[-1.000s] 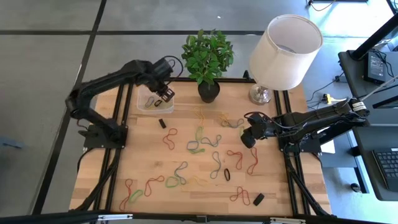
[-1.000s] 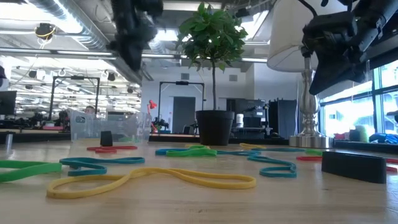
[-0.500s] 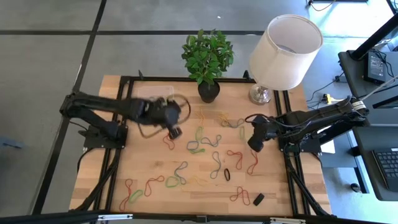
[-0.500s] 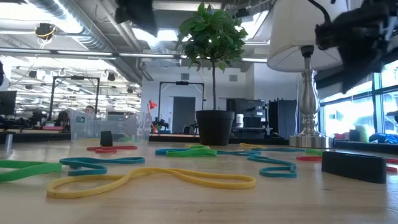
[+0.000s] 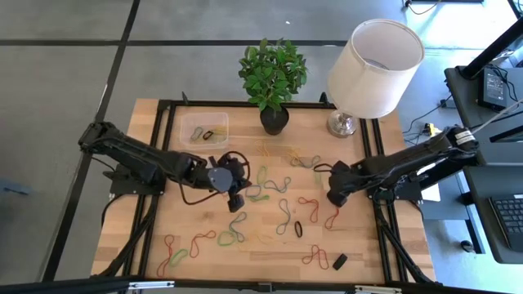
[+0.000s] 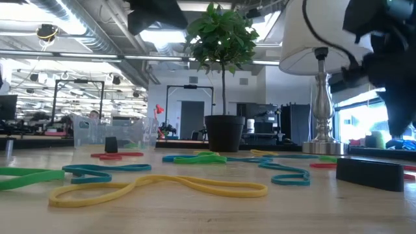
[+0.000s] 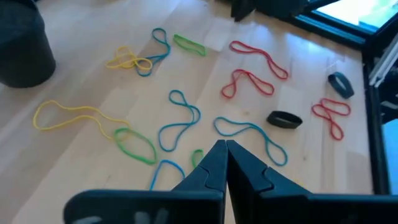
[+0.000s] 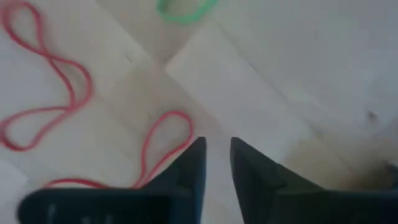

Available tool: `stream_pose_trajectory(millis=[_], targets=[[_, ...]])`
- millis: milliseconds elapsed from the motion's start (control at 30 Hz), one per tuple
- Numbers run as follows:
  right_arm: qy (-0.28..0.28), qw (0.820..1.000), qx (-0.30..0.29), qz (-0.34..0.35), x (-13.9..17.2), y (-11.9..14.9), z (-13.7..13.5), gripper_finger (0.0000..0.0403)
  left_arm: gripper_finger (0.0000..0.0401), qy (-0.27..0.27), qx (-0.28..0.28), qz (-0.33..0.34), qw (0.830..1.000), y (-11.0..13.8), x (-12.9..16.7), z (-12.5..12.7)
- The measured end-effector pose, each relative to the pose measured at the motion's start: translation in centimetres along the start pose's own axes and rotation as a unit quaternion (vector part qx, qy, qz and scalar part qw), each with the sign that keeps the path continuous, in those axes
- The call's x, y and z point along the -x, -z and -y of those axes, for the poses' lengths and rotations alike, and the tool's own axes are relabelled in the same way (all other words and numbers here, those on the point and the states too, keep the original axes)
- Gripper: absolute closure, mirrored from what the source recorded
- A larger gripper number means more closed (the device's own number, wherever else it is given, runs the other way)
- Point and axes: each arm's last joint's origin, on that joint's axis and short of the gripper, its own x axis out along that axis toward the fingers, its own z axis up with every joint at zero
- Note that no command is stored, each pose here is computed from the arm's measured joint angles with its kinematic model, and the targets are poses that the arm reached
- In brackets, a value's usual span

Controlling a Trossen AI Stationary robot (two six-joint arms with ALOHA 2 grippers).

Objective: Pick and place rubber bands into bin
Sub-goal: Put the red rubber band into the transparent bin

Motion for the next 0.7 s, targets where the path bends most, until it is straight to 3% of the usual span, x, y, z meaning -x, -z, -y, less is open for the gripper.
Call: stream_pose_trajectory(millis=[300, 700], targets=[[-0.029, 0.999, -0.001, -0.022, -3.0, 0.2, -0.7, 0.0291, 0.0399, 0.007, 0.018, 0.011, 1.0, -0.2, 0.0, 0.2], [0.029, 0.998, 0.018, -0.045, -5.2, 0.3, -1.6, 0.0339, 0.0399, 0.01, 0.023, 0.021, 0.999, -0.4, 0.0, 0.2]])
